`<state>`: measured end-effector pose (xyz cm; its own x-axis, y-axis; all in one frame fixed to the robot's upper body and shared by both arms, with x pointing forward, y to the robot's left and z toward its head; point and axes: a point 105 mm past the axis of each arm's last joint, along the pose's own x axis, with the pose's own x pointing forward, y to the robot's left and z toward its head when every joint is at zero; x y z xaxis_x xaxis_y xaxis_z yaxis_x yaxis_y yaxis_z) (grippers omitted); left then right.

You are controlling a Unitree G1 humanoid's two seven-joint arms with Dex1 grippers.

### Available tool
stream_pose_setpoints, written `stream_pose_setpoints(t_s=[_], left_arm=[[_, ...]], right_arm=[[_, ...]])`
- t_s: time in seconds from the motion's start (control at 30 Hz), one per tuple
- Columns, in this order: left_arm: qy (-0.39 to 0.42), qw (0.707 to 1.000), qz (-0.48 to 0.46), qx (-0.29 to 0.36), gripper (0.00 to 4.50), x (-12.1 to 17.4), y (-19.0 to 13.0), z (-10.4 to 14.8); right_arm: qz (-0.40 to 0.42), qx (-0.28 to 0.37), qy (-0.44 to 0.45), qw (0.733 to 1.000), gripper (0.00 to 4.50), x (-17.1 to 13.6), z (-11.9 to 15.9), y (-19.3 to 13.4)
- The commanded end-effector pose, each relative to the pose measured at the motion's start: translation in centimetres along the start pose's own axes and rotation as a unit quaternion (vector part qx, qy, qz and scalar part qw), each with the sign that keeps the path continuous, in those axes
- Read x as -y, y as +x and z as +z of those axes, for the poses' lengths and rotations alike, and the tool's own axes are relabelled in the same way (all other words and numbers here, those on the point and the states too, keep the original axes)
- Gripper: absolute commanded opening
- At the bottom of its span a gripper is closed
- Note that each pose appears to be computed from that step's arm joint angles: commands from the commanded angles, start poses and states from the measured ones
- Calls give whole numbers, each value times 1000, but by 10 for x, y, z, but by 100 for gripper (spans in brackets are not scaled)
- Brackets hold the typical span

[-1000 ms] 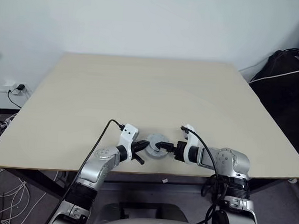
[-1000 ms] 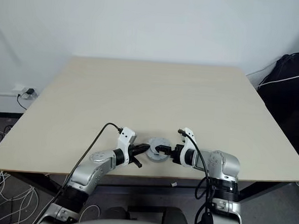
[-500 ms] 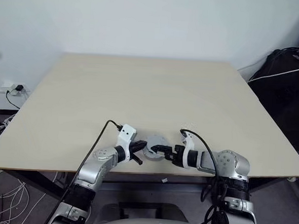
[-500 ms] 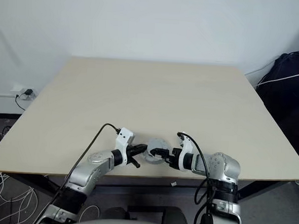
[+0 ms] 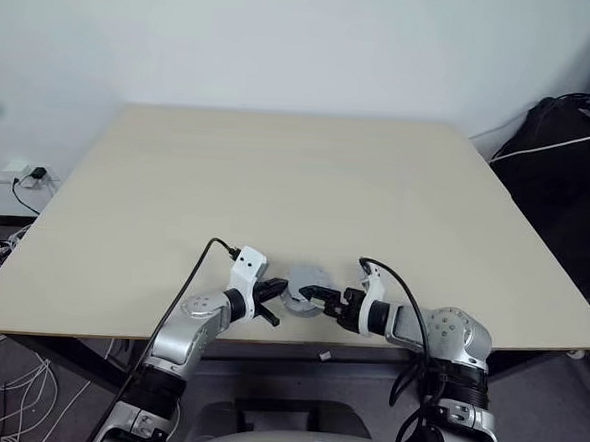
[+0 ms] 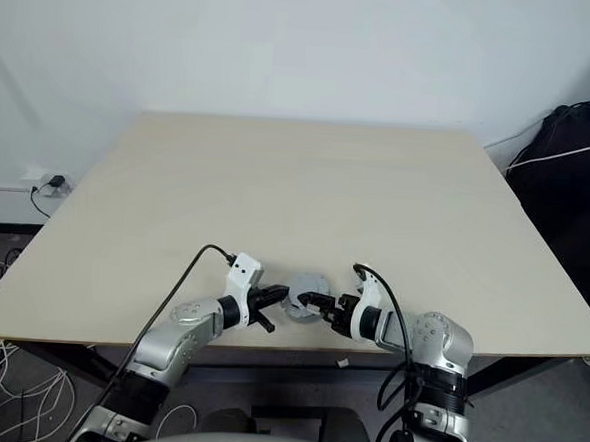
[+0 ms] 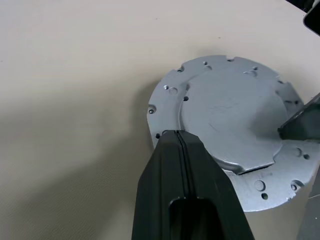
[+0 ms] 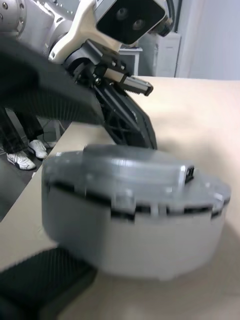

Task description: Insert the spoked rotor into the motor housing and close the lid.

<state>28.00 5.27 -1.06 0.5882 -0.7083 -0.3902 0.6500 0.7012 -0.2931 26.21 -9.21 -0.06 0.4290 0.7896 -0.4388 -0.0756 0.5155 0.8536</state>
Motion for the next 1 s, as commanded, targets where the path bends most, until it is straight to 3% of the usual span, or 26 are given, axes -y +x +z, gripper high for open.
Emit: stream_pose_setpoints(t_s=[0.03, 0.13, 0.63, 1.0], left_arm=[[-6, 999, -25, -19, 0, 12, 6, -8], [-6, 999, -25, -19, 0, 12, 5, -8], [-12, 999, -26, -15, 0, 15, 6, -8], [-28, 998, -15, 50, 0, 16, -6, 15]], right_arm=[[58, 14, -28, 998, 267, -30, 8, 5], [57, 14, -30, 998, 215, -30, 8, 5], [62, 21, -32, 997, 212, -33, 11, 4], [48, 34, -26, 998, 212, -26, 13, 2]])
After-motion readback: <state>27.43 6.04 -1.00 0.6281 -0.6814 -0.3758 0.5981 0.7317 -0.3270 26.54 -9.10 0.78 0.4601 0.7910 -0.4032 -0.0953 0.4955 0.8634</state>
